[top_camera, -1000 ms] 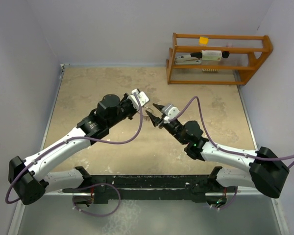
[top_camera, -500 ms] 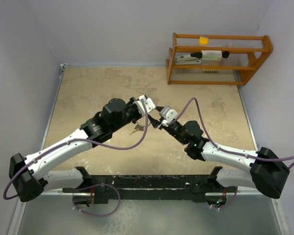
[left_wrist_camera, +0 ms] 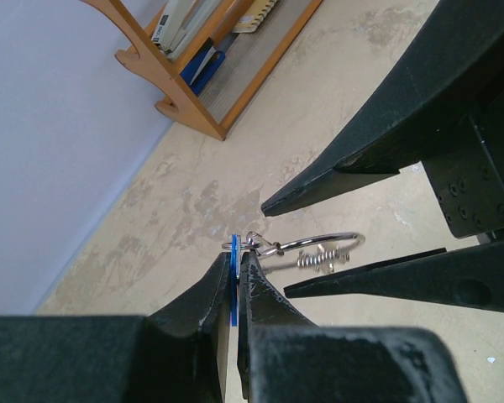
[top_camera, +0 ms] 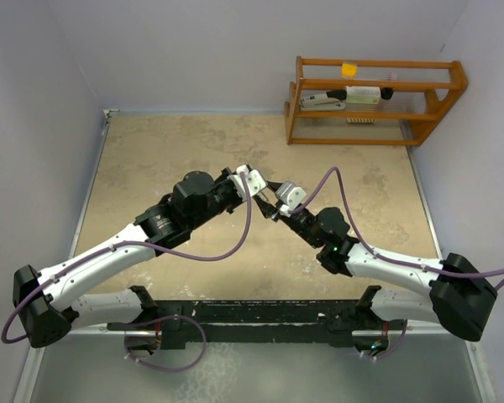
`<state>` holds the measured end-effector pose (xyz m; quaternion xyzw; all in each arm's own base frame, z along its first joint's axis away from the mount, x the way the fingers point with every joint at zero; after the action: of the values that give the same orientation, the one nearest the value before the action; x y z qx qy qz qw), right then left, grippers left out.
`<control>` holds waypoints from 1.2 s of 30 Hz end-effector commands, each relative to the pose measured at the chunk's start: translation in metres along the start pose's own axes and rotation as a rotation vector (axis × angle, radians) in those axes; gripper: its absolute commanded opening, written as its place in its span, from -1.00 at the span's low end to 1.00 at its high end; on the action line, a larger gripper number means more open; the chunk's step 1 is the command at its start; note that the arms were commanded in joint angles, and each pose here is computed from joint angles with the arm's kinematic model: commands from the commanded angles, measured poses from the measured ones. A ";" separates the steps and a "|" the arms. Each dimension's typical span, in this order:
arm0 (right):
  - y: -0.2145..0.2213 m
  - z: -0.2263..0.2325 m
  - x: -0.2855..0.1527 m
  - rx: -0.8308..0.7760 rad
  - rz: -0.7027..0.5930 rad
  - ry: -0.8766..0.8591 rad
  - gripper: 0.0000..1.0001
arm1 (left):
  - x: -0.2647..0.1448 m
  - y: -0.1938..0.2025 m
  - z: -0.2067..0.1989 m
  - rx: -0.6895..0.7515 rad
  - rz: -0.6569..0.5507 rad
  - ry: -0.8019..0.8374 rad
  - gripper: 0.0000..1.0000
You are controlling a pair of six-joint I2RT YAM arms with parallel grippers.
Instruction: Remove the keys from the keyring
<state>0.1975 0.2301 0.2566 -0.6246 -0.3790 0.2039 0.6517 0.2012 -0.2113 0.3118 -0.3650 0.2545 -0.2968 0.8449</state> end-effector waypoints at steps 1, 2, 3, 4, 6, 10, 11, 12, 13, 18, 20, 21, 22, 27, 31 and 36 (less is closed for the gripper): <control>-0.009 -0.001 0.005 0.017 -0.074 0.035 -0.14 | -0.008 -0.018 0.012 -0.004 -0.077 -0.066 -1.00; -0.009 -0.001 0.005 0.016 -0.075 0.038 -0.15 | -0.008 -0.018 0.011 -0.004 -0.077 -0.063 -1.00; -0.009 -0.002 0.006 0.015 -0.077 0.042 -0.20 | -0.008 -0.018 0.010 -0.004 -0.077 -0.062 -1.00; -0.009 -0.002 0.006 0.014 -0.080 0.045 -0.26 | -0.008 -0.018 0.010 -0.002 -0.078 -0.063 -1.00; -0.009 -0.002 0.007 0.018 -0.087 0.053 -0.33 | -0.007 -0.018 0.010 -0.003 -0.076 -0.064 -1.00; -0.007 -0.003 0.010 0.018 -0.087 0.064 -0.40 | -0.008 -0.019 0.009 -0.002 -0.078 -0.067 -1.00; -0.007 -0.003 0.011 0.020 -0.086 0.066 -0.42 | -0.007 -0.019 0.009 -0.002 -0.077 -0.066 -1.00; -0.006 -0.003 0.012 0.020 -0.084 0.069 -0.44 | -0.007 -0.019 0.009 -0.001 -0.076 -0.067 -1.00; -0.006 -0.003 0.012 0.021 -0.083 0.073 -0.46 | -0.007 -0.019 0.009 -0.001 -0.076 -0.068 -1.00; -0.003 -0.003 0.015 0.021 -0.071 0.075 -0.49 | -0.006 -0.019 0.008 -0.001 -0.073 -0.078 -1.00; -0.002 -0.003 0.014 0.021 -0.068 0.076 -0.51 | -0.006 -0.019 0.008 -0.001 -0.073 -0.077 -1.00; -0.002 -0.003 0.014 0.022 -0.068 0.077 -0.51 | -0.005 -0.018 0.007 0.000 -0.073 -0.074 -1.00; -0.003 -0.003 0.015 0.021 -0.069 0.077 -0.51 | -0.005 -0.018 0.007 0.000 -0.073 -0.075 -1.00; -0.005 -0.003 0.015 0.020 -0.066 0.070 -0.49 | -0.004 -0.017 0.006 0.000 -0.067 -0.081 -1.00; -0.007 -0.003 0.014 0.024 -0.074 0.069 -0.49 | -0.003 -0.017 0.005 -0.003 -0.069 -0.083 -1.00; -0.010 -0.002 0.015 0.026 -0.083 0.062 -0.48 | -0.003 -0.017 0.005 -0.006 -0.071 -0.079 -1.00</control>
<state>0.2068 0.2377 0.2399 -0.6336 -0.3540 0.2007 0.6580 0.1968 -0.2149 0.3118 -0.3665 0.2443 -0.2936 0.8484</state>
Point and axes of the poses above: each gripper's point midway between its finger pads, its own x axis out along the fingers, its own z axis along the line the jaws close on, y = z × x, the point moved 10 cm from there along -x, back along the fingers, and after that the axes turned 12 degrees about x, right-handed, at the moved point
